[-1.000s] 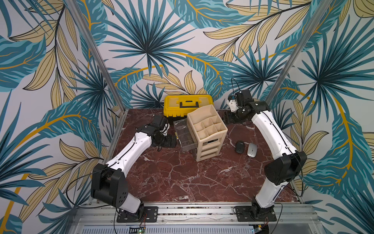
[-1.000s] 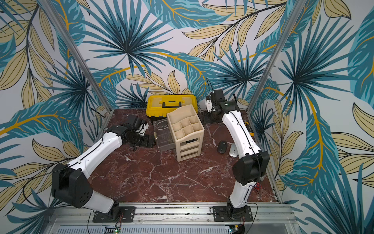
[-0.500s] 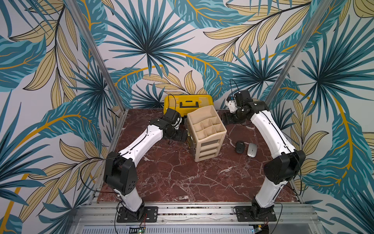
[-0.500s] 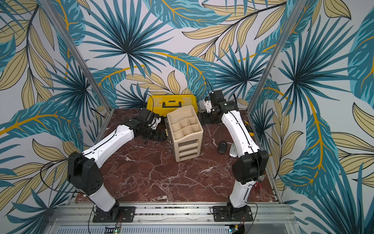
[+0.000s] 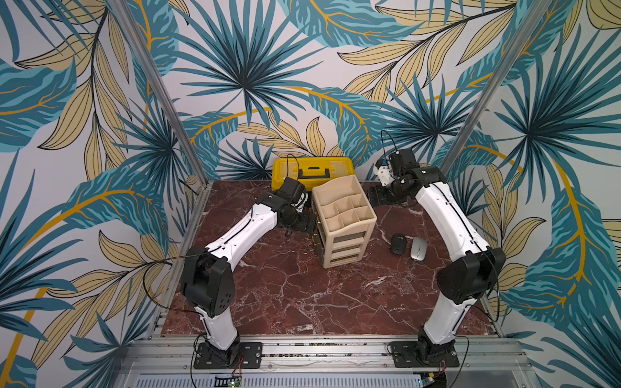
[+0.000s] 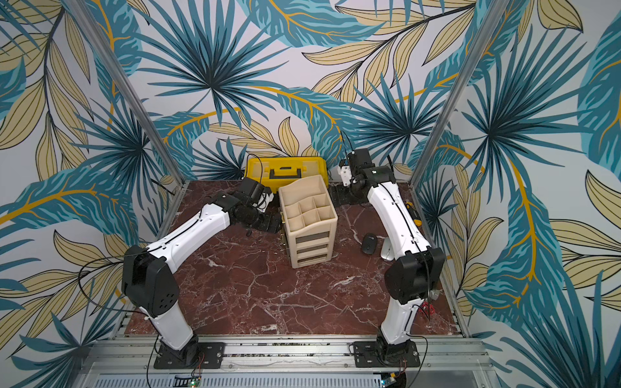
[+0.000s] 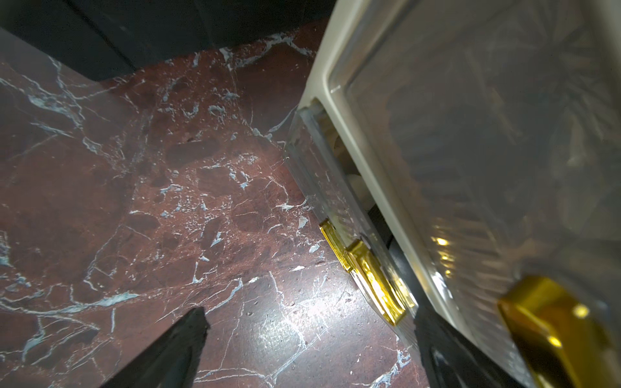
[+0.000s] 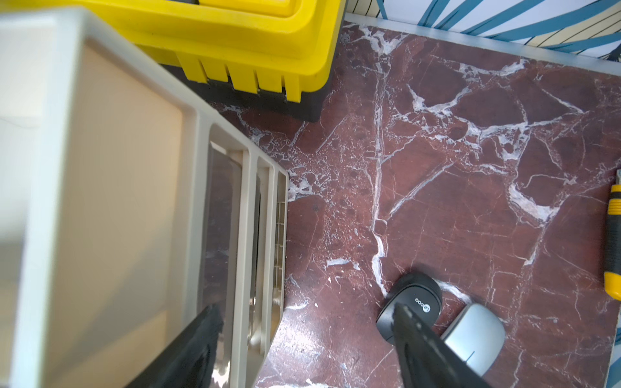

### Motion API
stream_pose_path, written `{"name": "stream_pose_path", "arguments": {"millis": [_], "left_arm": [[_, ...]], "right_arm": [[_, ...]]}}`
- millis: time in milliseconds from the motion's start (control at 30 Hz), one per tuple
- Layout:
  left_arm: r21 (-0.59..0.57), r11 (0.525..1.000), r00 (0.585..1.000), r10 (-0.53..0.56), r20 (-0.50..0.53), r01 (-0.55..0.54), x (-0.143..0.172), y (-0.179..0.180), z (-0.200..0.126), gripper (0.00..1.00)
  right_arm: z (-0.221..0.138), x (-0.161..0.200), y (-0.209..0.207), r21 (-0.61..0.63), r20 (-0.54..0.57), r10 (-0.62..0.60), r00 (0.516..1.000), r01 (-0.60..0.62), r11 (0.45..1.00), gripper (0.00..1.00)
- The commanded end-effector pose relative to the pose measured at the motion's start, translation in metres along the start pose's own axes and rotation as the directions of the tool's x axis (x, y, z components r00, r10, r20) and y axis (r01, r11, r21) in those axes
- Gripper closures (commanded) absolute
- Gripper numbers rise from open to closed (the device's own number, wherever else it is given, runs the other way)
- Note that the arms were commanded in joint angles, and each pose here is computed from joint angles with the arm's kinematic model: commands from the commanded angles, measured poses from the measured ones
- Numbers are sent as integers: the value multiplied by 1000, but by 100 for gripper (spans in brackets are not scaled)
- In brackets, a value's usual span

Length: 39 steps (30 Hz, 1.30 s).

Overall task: Take the mice out of the drawer
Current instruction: Close the drawer in the storage box, then open the drawer in the storage box.

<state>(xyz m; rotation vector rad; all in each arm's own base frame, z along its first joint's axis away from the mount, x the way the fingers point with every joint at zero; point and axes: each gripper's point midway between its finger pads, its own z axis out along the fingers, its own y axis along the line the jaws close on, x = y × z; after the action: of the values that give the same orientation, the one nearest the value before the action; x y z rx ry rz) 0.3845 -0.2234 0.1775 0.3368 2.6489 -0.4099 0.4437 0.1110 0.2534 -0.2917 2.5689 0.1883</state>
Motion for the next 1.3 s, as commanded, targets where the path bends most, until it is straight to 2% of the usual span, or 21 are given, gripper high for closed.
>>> {"name": "stream_pose_path", "arguments": {"millis": [0, 233, 400, 433, 567, 733, 833, 933, 1033, 1167, 1267], "left_arm": [[13, 1000, 996, 24, 80, -26, -21, -15, -17, 0], [-184, 982, 989, 58, 135, -33, -26, 22, -44, 0], [-192, 981, 994, 7, 112, 14, -14, 46, -50, 0], [-136, 990, 995, -19, 96, 32, -9, 45, -47, 0], [37, 997, 993, -76, 88, 73, 1, 37, -39, 0], [318, 945, 987, -116, 114, 74, -3, 4, -24, 0], [381, 921, 987, -131, 92, 87, -3, -4, -12, 6], [397, 912, 984, -152, 89, 105, 0, -3, -4, 13], [422, 897, 975, -192, 108, 130, 5, -2, -1, 13], [518, 841, 953, -266, 141, 158, 13, -6, 5, 12], [612, 776, 921, -335, 201, 149, 13, -7, 0, 12]], "right_arm": [[3, -2, -2, 30, -4, 7, 1000, -7, 1000, 18], [-42, -26, -35, 219, 199, 20, 980, -64, 974, 16], [-77, -23, -24, 168, 244, 19, 969, -62, 984, 16], [-82, -20, -20, 147, 243, 23, 970, -61, 987, 11], [-101, -10, -8, 86, 244, 36, 969, -59, 994, 10], [-110, -3, 11, -20, 259, 57, 964, -53, 998, 10], [-110, -1, 19, -71, 262, 63, 963, -45, 996, 10], [-110, 1, 23, -88, 263, 61, 963, -39, 995, 10], [-109, 2, 22, -84, 261, 60, 963, -39, 996, 10], [-110, -1, 23, -91, 281, 67, 957, -43, 995, 10], [-112, -4, 27, -116, 298, 71, 952, -38, 993, 10]]}}
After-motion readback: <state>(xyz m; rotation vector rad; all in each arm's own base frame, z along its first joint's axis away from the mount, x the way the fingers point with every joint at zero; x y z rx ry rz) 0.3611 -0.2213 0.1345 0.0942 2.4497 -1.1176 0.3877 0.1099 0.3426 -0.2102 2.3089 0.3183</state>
